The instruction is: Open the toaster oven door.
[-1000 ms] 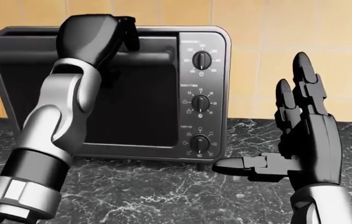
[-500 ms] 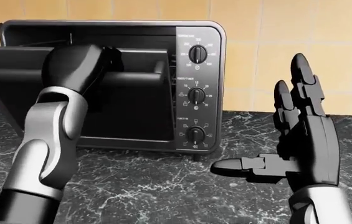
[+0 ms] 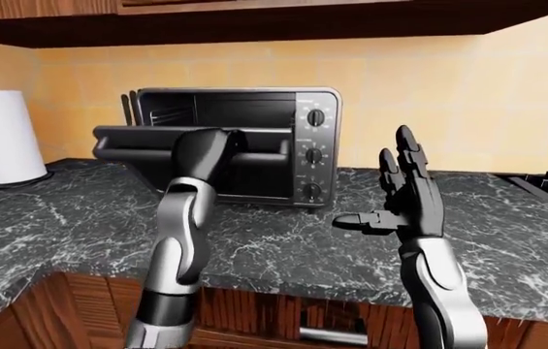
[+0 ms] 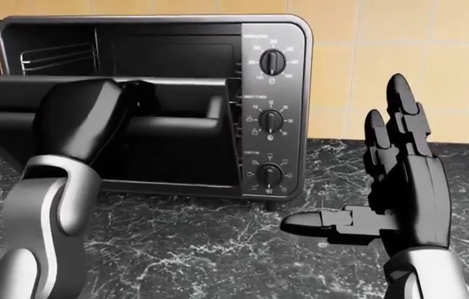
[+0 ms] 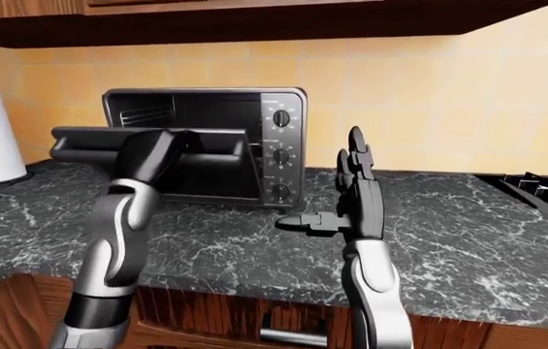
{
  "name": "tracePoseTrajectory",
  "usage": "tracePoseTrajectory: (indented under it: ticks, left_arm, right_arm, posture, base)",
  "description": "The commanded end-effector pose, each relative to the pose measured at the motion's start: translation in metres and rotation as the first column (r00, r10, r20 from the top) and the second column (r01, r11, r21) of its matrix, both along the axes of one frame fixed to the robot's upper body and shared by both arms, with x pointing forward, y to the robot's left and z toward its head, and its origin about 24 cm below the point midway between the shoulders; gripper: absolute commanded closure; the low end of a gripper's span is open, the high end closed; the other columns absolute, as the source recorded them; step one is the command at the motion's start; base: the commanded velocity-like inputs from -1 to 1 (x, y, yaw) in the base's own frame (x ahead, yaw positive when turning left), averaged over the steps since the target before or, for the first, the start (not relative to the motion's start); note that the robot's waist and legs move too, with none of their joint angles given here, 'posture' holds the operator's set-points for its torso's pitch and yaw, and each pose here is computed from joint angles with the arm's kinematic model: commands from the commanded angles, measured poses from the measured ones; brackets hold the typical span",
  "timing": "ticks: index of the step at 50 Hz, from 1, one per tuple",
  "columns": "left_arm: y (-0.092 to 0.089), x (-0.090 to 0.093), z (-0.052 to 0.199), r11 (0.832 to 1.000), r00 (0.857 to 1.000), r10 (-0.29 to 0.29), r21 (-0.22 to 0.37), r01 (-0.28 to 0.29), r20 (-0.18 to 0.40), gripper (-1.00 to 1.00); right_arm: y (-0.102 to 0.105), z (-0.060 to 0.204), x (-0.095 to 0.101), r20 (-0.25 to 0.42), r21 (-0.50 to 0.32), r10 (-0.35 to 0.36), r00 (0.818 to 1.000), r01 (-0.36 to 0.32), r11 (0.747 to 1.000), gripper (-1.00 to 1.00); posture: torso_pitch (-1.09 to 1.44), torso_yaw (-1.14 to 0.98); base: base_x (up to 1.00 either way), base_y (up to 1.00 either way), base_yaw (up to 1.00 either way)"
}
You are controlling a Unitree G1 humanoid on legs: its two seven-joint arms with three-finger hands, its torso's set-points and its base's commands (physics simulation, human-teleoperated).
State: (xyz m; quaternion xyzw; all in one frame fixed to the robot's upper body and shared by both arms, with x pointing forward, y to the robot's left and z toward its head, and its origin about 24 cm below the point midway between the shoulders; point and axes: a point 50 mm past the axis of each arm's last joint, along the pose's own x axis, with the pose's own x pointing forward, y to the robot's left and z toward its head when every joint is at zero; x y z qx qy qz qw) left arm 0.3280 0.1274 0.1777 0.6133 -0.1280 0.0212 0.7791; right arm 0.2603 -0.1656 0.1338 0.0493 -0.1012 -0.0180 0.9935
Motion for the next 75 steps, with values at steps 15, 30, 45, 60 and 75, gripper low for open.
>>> tracePoseTrajectory:
  ticks: [15, 30, 45, 60, 75]
  left_arm:
    - [0.018, -0.03, -0.023, 0.999, 0.992, 0.047, -0.01, -0.049, -0.114, 0.13]
    - [0.022, -0.072, -0.018, 0.999, 0.994, 0.042, -0.014, -0.043, -0.102, 0.17]
    - [0.017, -0.118, -0.019, 1.0, 0.993, -0.008, -0.014, 0.006, -0.119, 0.16]
    - [0.018, -0.155, -0.021, 0.999, 0.981, -0.05, -0.007, 0.05, -0.186, -0.11]
    - [0.019, -0.178, -0.024, 0.996, 0.969, -0.078, 0.015, 0.084, -0.233, -0.51]
  right_arm:
    - [0.001, 0.014, 0.0, 0.081, -0.002, 0.005, 0.997, -0.005, 1.0, -1.0]
    - [0.001, 0.017, -0.002, 0.083, -0.003, 0.002, 0.997, -0.001, 1.0, -1.0]
    - [0.001, 0.018, -0.002, 0.081, -0.002, 0.0, 0.997, 0.0, 1.0, -1.0]
    - [0.001, 0.016, -0.002, 0.082, 0.0, -0.002, 0.997, 0.002, 1.0, -1.0]
    - [0.001, 0.017, -0.003, 0.083, 0.001, -0.004, 0.997, 0.004, 1.0, -1.0]
  posture:
    - [-0.65, 0.0]
    - [-0.65, 0.0]
    - [-0.65, 0.0]
    - [-0.65, 0.0]
    - [-0.65, 0.0]
  base:
    - [0.0, 0.0, 0.0]
    - [0.0, 0.0, 0.0]
    - [0.0, 0.0, 0.0]
    - [0.0, 0.0, 0.0]
    - [0.0, 0.0, 0.0]
